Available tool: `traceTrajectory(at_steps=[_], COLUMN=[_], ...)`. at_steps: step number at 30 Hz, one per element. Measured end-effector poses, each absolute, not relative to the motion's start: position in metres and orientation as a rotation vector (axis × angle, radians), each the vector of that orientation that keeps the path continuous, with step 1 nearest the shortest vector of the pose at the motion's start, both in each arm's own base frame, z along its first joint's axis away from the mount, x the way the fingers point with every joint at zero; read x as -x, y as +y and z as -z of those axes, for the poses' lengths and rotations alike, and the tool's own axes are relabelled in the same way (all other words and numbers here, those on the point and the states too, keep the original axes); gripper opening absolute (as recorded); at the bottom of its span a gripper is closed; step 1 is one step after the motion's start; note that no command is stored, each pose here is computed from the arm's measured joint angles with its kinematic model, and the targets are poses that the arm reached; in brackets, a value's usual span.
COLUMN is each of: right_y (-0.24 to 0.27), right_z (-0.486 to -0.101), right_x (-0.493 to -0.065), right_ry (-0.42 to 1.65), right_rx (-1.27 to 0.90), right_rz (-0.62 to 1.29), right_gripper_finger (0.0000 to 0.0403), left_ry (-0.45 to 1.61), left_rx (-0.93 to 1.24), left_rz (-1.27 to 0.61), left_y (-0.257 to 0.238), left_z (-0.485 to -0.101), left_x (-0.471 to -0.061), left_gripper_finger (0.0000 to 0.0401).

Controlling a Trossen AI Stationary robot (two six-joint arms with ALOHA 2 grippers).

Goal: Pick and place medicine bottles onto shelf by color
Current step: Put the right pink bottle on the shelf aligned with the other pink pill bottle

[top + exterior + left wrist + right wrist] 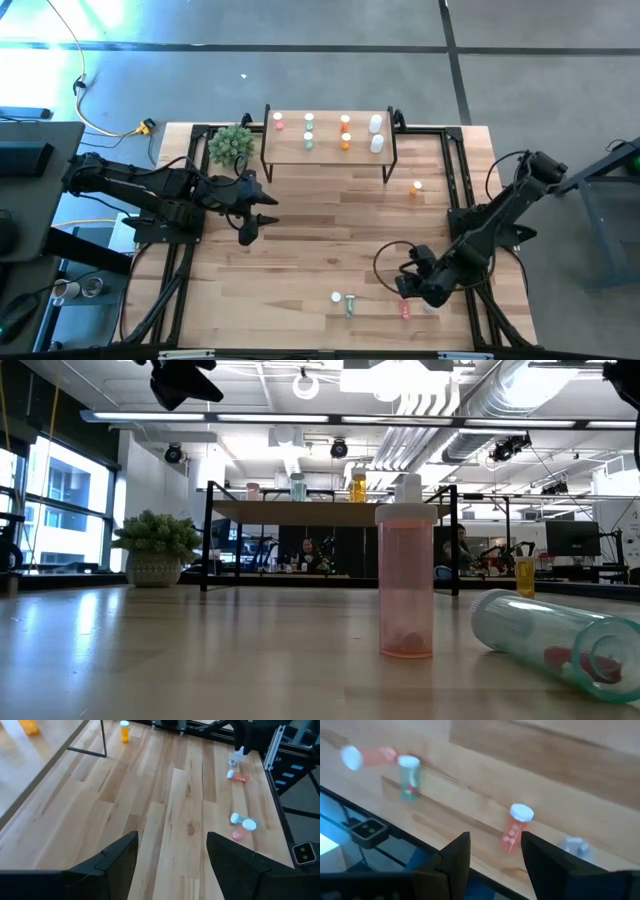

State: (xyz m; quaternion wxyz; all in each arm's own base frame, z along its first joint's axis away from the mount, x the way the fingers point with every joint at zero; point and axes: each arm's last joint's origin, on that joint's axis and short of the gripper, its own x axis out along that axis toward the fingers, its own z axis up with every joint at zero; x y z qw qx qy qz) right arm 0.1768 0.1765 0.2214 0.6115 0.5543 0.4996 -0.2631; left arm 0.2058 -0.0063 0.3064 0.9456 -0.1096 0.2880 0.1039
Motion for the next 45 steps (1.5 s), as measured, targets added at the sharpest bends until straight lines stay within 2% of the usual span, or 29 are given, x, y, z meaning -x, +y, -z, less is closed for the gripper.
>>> traceTrajectory(at_steps=[7, 15, 26, 45], right_y=[0.194, 0.210, 0.229, 0.237], right_z=[-0.207, -0.215, -0.190, -0.156], right_x=[-0.190, -0.205, -0.207, -0.208], right_ry=[1.205, 1.239, 1.337, 1.352], right_rx=[-1.317, -1.296, -1.204, -1.147], right_rz=[0.555, 0.568, 0.694, 0.842], right_gripper_finger=[0.0165, 0.0165, 0.0165, 0.0165], left_ry=[0.590, 0.591, 0.591, 0.591], left_rx=[0.193, 0.186, 0.187, 0.186], left_rz=[-0.203, -0.201, -0.200, -0.200], left_y=[-0.006, -0.006, -0.006, -0.006], left_z=[-0.306, -0.306, -0.306, -0.306], left_x=[-0.206, -0.206, -0.206, -0.206], left_gripper_finger=[0.0227, 0.0227, 0.0227, 0.0227])
